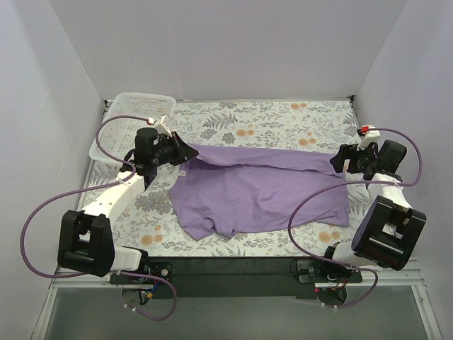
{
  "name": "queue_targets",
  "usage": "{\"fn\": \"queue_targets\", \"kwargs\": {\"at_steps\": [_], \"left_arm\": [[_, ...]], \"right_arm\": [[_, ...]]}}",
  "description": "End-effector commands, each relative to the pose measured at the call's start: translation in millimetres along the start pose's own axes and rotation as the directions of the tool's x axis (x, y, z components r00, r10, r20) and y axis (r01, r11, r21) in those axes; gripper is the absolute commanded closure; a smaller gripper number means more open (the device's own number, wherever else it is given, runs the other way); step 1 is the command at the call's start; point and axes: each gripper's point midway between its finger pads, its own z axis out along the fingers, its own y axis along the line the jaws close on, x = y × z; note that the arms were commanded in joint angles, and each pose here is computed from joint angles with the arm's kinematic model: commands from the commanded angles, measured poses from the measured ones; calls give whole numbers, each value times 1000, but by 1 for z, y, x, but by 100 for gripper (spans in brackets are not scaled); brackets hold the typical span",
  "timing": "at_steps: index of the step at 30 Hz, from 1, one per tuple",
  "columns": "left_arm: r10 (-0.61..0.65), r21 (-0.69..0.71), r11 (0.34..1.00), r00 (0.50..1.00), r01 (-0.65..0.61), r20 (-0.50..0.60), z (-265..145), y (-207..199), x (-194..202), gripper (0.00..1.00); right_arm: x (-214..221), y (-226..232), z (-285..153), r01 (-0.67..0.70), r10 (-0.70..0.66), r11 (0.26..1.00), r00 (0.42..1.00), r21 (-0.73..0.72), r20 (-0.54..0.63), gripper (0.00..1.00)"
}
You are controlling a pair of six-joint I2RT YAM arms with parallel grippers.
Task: Fold and stack the t-shirts
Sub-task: Fold the tshirt
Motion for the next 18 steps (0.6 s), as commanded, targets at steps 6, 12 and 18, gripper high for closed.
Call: {"fn": "queue_targets", "kwargs": {"at_steps": [6,12,18], "left_arm": [[21,50,999,1000,-21,-5,-13,-10,5,100],[17,41,999,998,-15,-56,-13,-2,22,100],[102,72,993,983,-92,-154,-28,-2,46,79]], "right_arm": [[18,39,-15,-28,26,988,1000,-149,-17,12],[27,46,-18,-37,33,985,999,-170,-29,11],[25,50,-22,-44,41,982,999,-186,-18,11]]}}
